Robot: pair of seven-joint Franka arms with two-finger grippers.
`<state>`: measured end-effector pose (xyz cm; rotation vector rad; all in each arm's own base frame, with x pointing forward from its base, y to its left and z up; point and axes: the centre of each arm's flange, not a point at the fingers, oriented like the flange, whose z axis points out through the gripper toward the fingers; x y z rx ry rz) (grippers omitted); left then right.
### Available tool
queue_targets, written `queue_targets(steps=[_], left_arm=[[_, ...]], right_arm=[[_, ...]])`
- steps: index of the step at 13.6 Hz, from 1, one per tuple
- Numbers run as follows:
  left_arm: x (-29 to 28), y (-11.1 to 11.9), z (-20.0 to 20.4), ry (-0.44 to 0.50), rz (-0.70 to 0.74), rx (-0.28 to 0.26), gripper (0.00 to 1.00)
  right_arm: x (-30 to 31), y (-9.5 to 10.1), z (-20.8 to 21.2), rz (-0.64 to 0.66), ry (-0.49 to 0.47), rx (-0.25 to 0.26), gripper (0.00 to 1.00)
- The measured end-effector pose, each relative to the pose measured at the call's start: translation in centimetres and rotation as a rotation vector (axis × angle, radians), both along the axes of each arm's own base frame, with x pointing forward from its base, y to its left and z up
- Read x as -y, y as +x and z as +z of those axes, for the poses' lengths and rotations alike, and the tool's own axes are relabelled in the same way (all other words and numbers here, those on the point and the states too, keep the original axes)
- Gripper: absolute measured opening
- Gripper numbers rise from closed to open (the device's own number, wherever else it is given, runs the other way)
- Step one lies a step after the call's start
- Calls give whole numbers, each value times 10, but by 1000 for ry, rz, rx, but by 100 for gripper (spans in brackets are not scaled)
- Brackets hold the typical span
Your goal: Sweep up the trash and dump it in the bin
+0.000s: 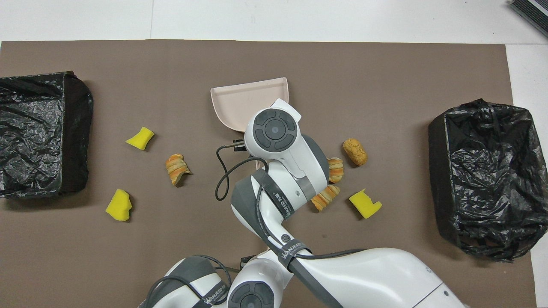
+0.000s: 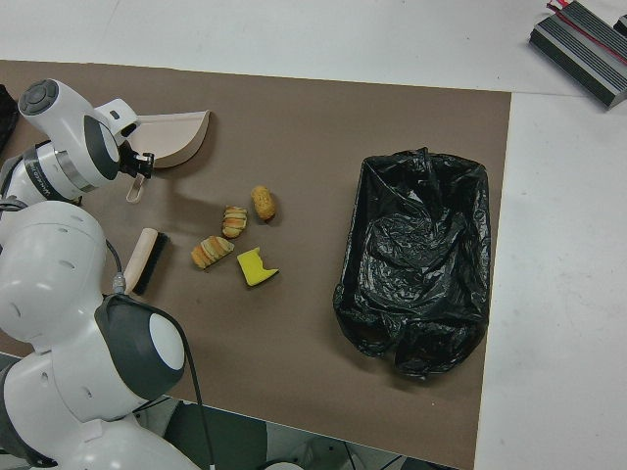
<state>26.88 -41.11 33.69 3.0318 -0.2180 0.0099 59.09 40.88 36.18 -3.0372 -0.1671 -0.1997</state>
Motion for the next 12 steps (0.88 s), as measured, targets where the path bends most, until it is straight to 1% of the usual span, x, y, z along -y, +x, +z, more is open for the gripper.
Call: queue_targets(steps=[2,5,7,8,10,12], left_arm=[[-4,1,0,19,5,-15,26],[-21,7,9,71,29,-54,26],[-35,9,13,138,17,-67,26],[-42,8,15,174,13,-79,26],[-60,14,26,230,20,-83,26],[-81,22,41,277,35,-73,26]], right_arm=[[0,0,0,1,-1,1,30],[2,1,-1,8,-11,-1,30],[12,3,1,45,-48,-27,30],[28,9,10,89,-70,-45,30],[72,24,50,192,-83,-50,30],[115,24,98,314,-99,-67,30]])
